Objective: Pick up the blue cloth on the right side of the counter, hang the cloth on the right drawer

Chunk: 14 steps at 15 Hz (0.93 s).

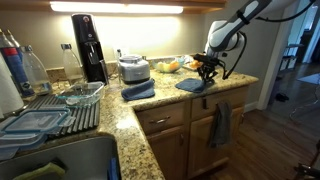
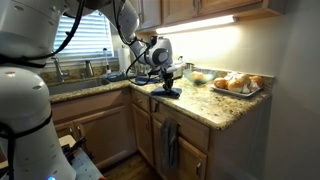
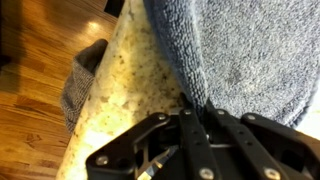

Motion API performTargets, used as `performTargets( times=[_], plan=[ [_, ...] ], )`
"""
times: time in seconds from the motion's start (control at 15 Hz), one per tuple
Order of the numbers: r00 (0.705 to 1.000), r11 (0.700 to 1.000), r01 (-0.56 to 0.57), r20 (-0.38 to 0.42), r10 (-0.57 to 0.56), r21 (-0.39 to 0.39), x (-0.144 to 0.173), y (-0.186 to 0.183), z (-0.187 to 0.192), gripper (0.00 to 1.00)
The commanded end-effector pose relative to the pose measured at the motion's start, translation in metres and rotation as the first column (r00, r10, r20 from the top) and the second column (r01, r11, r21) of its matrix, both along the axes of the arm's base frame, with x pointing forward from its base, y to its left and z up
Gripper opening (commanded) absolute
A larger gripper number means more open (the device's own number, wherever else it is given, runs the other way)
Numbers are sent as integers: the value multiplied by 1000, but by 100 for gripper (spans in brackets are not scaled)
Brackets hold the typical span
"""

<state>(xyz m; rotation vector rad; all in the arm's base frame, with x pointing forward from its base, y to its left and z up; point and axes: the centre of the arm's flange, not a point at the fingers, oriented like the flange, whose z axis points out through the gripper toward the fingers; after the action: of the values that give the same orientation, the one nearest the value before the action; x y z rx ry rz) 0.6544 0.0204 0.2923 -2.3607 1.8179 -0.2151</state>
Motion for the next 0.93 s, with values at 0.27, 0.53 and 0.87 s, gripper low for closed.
performTargets(
  times=[0.27,0.53,0.87],
  plan=[
    [981,979,-131,123,150,-153,-43,-7,49,8],
    [953,961,-198,190,235,-192,-67,-2,79,8],
    [950,957,-216,185,252,-191,-53,3,84,11]
  ],
)
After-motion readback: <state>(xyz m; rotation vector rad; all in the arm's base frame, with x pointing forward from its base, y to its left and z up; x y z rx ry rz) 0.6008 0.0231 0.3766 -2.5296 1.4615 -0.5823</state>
